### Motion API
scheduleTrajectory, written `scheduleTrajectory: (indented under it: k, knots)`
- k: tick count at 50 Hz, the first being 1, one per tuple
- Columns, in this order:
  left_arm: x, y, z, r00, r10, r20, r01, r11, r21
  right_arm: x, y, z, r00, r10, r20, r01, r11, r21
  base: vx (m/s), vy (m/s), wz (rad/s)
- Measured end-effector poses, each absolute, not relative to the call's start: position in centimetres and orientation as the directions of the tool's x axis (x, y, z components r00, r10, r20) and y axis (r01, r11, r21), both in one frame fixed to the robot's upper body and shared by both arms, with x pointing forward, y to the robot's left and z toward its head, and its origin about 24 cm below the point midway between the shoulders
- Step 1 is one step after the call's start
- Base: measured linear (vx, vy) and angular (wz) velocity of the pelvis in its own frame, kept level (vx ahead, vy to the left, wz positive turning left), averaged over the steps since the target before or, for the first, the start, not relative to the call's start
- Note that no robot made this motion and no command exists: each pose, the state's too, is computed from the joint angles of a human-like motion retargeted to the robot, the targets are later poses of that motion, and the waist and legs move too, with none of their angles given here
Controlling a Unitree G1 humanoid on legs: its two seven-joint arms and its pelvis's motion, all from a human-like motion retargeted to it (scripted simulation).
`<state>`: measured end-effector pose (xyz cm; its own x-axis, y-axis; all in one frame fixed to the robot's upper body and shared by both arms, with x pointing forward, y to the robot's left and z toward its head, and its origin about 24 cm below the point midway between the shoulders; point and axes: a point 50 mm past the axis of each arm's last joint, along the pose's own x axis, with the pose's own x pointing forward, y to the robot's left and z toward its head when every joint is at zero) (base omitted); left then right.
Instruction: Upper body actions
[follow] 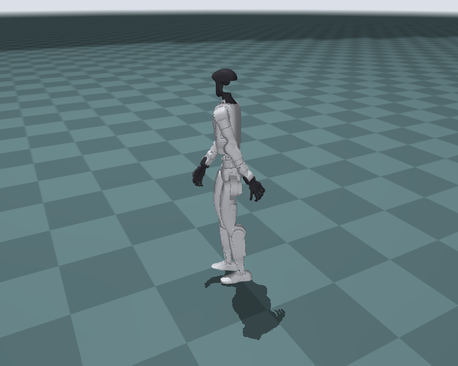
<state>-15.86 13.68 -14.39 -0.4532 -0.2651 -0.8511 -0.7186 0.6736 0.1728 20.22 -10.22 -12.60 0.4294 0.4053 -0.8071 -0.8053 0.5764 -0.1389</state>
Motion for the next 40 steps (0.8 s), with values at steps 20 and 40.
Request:
scheduleTrajectory:
  k: [20, 40]
  knots:
    - [28.9, 11.2, -7.1, 0.762, 0.121, -0.636, -0.362, 0.894, -0.265, -14.0, -25.3, -13.7, -0.429, -0.398, -0.811, -0.232, 0.916, -0.326, -0.01, 0.03, 0.04]
    - [-19.4, 12.7, -12.4, -0.48, -0.401, -0.78, -0.728, 0.678, 0.1, 19.9, -7.8, -12.6, 0.326, 0.429, -0.842, -0.835, 0.549, -0.043, 0.03, -0.01, -0.29]
